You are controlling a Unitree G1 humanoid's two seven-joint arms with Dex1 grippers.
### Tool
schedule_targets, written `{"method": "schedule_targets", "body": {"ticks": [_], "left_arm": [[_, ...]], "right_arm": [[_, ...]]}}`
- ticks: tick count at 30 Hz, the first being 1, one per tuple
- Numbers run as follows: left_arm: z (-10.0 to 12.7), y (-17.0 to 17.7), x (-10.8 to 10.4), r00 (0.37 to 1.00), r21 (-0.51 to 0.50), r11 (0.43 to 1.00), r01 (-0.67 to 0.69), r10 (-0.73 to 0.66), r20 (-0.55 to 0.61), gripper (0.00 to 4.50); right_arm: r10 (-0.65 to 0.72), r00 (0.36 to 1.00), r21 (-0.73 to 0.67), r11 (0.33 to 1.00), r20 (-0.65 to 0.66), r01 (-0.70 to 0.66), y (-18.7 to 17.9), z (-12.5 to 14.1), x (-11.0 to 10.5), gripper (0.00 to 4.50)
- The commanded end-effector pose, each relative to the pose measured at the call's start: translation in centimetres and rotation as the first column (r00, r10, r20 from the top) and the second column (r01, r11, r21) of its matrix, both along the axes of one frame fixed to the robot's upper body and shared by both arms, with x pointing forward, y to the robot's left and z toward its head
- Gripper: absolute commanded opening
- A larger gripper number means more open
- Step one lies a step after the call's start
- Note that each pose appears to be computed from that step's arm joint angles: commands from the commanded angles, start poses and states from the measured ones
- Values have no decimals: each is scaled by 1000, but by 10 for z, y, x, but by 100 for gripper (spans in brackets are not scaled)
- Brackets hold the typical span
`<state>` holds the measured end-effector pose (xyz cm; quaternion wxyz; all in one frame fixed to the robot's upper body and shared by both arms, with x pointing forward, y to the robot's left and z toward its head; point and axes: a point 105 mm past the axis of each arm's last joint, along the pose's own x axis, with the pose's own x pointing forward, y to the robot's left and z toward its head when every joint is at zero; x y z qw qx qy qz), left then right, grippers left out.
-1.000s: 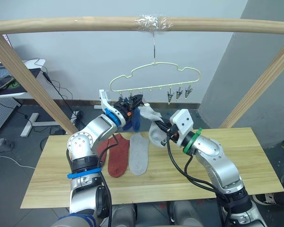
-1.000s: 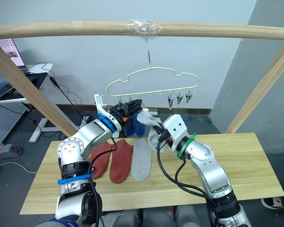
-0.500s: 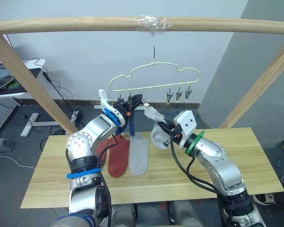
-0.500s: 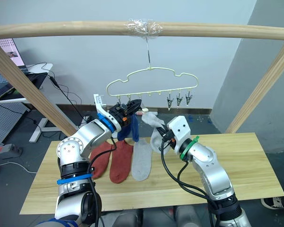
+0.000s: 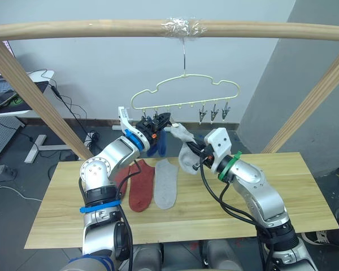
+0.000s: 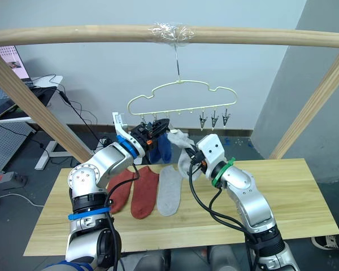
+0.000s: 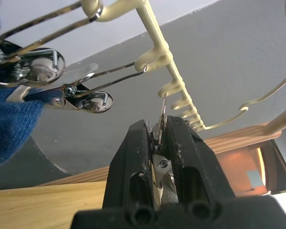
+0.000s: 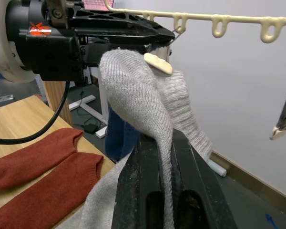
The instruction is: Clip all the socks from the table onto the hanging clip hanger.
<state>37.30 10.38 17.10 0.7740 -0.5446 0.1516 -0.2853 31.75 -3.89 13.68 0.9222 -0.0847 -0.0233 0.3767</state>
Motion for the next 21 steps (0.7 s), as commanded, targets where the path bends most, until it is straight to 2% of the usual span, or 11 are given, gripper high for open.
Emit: {"method": "schedule_targets", "body": {"ticks": [1, 13, 21], "left_arm": [[7, 1, -1, 999, 3, 1000, -3, 3, 34, 18], [5, 0, -4, 998, 69, 998, -1, -3, 66, 18], [8, -1, -6, 997, 63, 998, 11, -16, 75, 279]], "right_arm": [[7, 998, 16, 1000, 59, -7, 5, 16, 1, 4], [-12, 997, 39, 999, 82, 9, 6, 26, 6, 4], [-12, 998, 31, 999, 62, 10, 7, 18, 6, 0]]}}
